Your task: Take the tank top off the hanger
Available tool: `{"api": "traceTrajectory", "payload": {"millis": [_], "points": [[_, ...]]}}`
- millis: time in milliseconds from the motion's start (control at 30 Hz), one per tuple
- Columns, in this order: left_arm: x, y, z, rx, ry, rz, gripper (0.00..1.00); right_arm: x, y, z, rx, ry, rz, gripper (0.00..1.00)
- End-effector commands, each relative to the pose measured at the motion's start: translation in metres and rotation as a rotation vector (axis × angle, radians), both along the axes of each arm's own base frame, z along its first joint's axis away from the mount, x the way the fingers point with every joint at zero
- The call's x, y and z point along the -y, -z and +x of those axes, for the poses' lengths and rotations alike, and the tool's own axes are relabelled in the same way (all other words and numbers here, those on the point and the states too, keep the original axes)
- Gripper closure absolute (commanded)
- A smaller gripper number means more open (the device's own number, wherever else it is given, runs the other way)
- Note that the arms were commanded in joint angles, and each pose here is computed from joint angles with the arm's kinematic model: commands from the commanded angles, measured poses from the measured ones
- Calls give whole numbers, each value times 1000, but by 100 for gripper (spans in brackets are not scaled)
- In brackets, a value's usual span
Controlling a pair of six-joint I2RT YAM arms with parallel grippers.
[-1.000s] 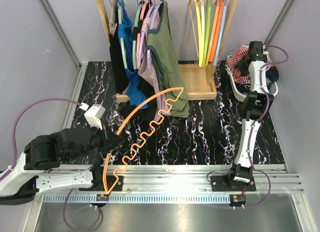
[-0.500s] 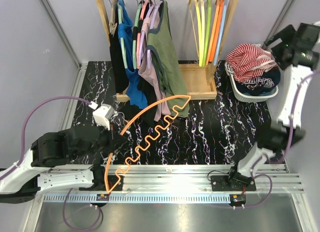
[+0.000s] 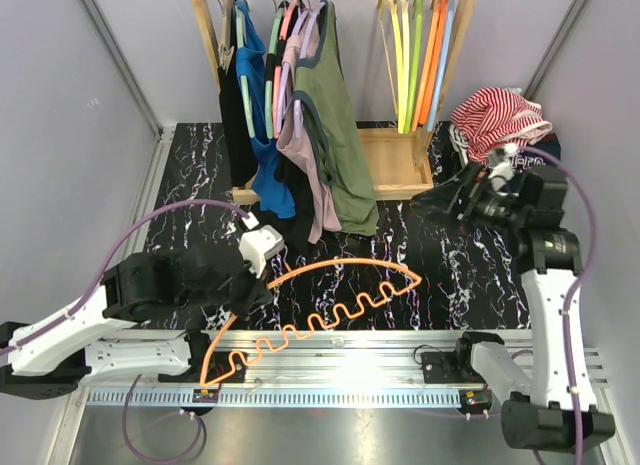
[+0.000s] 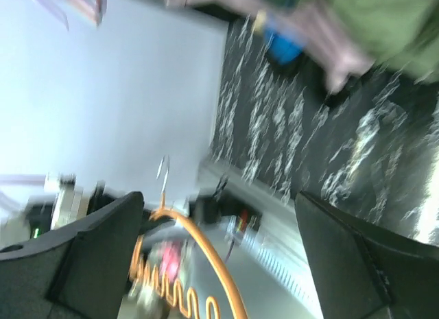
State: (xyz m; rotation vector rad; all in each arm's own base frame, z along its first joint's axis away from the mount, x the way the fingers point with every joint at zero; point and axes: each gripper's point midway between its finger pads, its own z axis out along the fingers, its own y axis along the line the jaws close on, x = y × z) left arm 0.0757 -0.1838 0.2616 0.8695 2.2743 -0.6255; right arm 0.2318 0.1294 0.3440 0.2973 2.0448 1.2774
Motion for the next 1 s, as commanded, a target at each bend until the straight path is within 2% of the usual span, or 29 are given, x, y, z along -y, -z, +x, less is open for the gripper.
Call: {"api": "traceTrajectory", "payload": {"millis": [0,133,300,500,600,700,733,833,900,933,967], "points": [[9,-23,-14,12,139,-77,100,-41,-14,-45,47,-373,130,2],[4,-23,-20,14,168,-86,100,-64,18,-82,-5,-568,32,4],[-1,-24,-21,16,176,-69,100,-91,30,-140,-92,-853,117,16],[0,-29,-21,29,193,-66,100,-95,54,-176,-220,-961,100,22],[0,-29,-20,40,203,-63,100,-95,51,-192,-252,-1021,132,34],[3,-24,-24,26,235,-49,100,-93,48,-205,-267,-1071,158,55],[3,-22,-24,30,244,-43,100,-93,49,-207,-277,-1076,159,74],[2,-19,-22,39,249,-28,100,-92,52,-213,-304,-1082,156,100],[3,-19,-21,47,244,-31,100,-91,52,-215,-301,-1083,154,100],[3,-19,-20,48,240,-32,95,-90,51,-215,-293,-1083,151,100],[2,-18,-21,45,237,-32,74,-90,46,-215,-266,-1083,143,100]]}}
